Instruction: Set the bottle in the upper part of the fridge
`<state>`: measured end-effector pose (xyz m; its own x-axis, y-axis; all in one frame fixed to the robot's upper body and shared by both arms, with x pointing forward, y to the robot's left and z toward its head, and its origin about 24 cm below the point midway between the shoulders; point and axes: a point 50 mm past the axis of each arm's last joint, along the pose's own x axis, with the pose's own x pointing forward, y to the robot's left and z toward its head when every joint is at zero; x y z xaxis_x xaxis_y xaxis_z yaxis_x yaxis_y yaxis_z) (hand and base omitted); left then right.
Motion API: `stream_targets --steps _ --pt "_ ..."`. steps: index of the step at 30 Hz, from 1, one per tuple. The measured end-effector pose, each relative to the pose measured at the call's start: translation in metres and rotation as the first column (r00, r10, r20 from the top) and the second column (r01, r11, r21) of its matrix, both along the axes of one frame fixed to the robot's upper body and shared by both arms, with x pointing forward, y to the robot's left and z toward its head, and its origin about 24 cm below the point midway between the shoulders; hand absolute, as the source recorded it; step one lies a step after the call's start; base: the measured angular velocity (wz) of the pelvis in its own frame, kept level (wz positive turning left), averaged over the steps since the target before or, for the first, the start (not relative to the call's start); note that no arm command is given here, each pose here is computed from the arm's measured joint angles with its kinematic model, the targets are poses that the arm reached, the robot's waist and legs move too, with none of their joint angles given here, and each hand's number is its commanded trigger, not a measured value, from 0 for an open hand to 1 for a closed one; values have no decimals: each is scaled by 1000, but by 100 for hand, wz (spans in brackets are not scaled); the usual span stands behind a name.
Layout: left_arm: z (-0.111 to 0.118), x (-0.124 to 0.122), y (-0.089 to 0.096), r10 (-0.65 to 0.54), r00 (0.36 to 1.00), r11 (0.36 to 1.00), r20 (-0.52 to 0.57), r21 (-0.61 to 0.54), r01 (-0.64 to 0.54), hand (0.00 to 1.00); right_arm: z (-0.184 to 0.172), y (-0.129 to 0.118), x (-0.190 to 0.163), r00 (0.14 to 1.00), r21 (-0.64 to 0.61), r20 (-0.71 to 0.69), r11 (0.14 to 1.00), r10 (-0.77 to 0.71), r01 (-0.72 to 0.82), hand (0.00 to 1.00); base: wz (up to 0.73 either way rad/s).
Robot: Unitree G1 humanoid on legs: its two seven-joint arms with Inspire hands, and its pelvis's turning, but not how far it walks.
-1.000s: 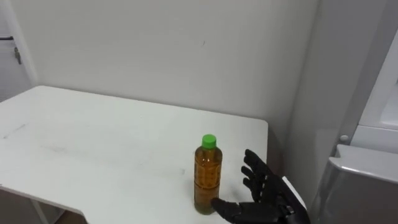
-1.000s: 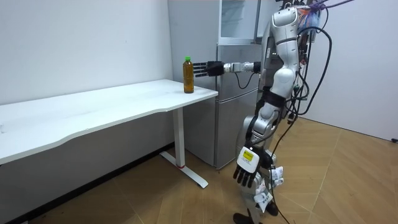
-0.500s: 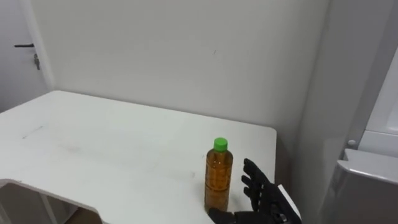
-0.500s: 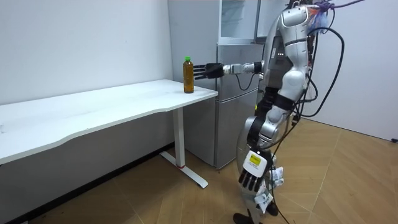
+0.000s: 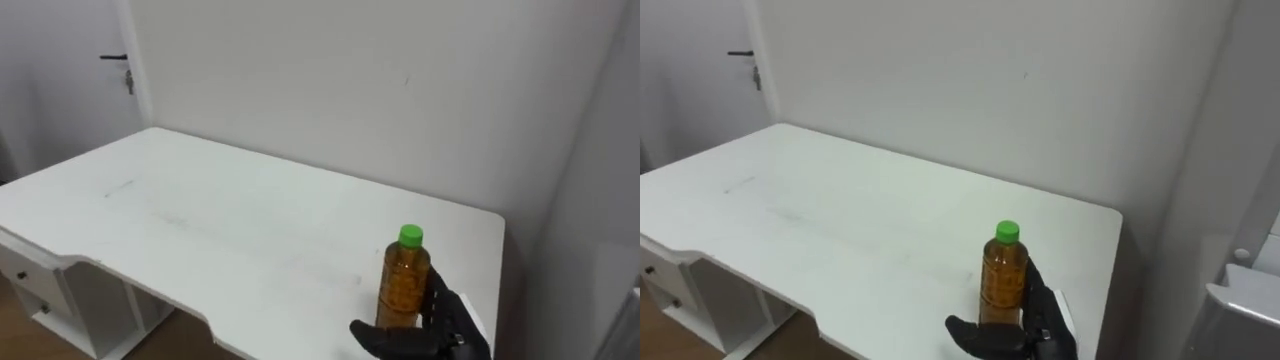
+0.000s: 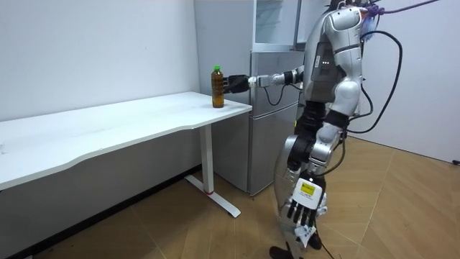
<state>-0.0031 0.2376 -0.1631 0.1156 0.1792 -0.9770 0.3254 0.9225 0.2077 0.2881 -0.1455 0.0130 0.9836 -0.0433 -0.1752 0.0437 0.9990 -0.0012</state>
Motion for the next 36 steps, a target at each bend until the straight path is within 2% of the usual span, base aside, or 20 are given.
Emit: stream_targets --steps 8,18,34,35,36 --pt "2 -6 2 9 1000 1000 -2 5 -8 0 -5 -7 12 998 -32 -41 999 -41 39 0 7" --pt "3 -10 6 31 1000 999 -6 10 -31 0 -15 -17 12 986 -13 -102 992 -128 128 0 10" --pt "5 -18 11 101 995 995 -7 18 -101 0 -12 -38 18 972 -82 -97 975 -215 207 0 6" --pt "5 -19 11 103 995 995 -12 19 -103 0 -13 -39 18 971 -86 -101 974 -218 210 57 0" --pt "5 -21 11 106 994 994 -18 21 -106 0 -13 -39 18 970 -88 -101 974 -219 211 100 0"
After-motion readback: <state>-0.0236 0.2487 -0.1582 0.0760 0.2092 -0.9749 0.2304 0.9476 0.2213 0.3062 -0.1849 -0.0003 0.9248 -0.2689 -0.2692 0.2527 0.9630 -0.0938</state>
